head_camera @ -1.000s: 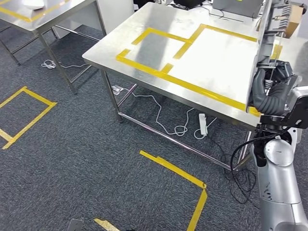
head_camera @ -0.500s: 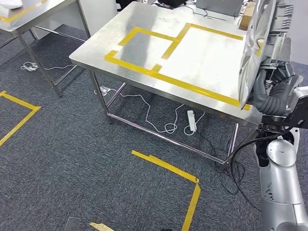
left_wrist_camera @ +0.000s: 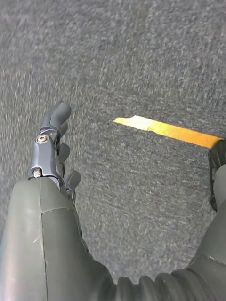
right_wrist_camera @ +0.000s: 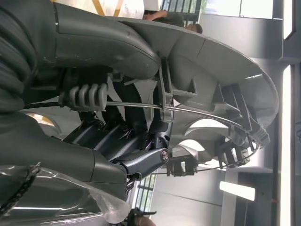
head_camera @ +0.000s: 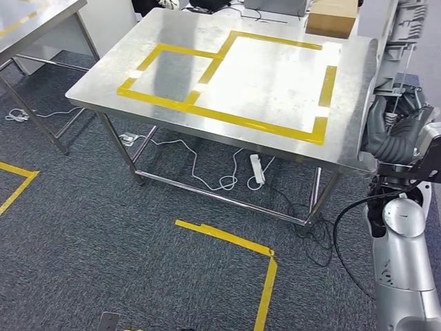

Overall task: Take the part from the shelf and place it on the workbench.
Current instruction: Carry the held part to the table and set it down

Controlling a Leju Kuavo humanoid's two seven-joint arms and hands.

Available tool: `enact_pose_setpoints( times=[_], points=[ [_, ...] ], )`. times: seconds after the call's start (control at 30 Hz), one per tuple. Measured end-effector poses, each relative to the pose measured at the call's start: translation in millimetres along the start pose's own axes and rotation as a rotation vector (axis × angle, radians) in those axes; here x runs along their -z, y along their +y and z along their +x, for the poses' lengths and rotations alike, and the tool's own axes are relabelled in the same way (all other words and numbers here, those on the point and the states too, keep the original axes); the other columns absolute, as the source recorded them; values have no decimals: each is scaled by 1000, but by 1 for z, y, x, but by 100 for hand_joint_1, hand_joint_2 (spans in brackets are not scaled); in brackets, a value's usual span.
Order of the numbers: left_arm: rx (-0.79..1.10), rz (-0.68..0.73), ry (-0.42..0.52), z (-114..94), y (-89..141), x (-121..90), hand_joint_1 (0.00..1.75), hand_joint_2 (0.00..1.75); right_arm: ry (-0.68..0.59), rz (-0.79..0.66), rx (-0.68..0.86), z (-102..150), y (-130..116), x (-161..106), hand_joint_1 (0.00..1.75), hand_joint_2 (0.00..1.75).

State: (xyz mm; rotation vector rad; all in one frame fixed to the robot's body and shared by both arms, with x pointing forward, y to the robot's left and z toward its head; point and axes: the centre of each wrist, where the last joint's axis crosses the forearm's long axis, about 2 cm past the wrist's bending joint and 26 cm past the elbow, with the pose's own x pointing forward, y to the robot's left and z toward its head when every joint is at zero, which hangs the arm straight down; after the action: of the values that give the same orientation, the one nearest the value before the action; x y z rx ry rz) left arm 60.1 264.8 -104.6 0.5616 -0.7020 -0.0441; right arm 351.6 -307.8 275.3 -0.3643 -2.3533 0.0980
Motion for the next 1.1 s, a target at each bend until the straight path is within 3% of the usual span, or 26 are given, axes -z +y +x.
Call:
enact_pose_setpoints(
  times=[1.1],
  points=[
    [-3, -8, -2, 1, -1, 0, 0, 175, 2, 0, -5, -1, 0, 2, 175, 175]
  ],
)
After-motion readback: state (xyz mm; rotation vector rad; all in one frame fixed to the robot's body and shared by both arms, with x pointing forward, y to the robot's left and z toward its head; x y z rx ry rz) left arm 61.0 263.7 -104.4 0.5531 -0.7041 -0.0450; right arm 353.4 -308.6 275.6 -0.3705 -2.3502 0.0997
